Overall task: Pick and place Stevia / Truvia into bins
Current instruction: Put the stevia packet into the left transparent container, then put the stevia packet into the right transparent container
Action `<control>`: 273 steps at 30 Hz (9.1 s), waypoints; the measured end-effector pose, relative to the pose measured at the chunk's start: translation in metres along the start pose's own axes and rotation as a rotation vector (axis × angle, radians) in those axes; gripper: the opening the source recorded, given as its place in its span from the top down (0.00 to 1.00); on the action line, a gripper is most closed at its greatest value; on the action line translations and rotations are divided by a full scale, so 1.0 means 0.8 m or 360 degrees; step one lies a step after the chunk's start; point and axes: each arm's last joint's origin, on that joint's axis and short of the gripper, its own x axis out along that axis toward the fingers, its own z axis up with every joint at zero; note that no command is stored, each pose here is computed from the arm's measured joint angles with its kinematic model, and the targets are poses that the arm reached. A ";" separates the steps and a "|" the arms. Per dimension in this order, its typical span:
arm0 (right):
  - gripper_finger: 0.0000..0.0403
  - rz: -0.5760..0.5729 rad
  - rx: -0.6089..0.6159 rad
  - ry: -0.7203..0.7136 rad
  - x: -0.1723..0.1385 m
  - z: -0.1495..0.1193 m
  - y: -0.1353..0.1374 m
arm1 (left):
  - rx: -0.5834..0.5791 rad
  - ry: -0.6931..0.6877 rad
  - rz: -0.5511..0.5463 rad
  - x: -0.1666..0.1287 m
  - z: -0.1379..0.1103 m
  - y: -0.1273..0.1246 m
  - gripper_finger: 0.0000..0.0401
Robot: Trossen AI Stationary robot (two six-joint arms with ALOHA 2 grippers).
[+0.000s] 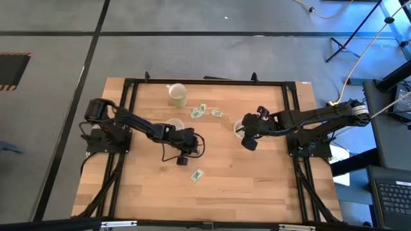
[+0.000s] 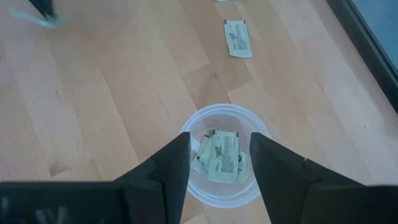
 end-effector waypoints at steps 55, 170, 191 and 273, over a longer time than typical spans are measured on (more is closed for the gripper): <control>0.58 -0.0001 -0.0006 0.0002 0.000 0.000 0.000 | -0.0391 0.0001 0.0288 -0.133 0.002 0.032 0.79; 0.58 0.0017 0.0054 -0.0034 0.000 0.003 0.001 | 0.0700 -0.0071 -0.0345 0.034 -0.025 -0.111 1.00; 0.58 0.0017 0.0048 -0.0036 0.000 0.003 0.001 | 0.0053 0.0020 0.0427 -0.136 0.003 -0.017 1.00; 0.58 0.0063 -0.0290 -0.0013 0.229 0.056 -0.082 | -0.0452 -0.1214 0.0732 -0.274 -0.113 0.028 0.85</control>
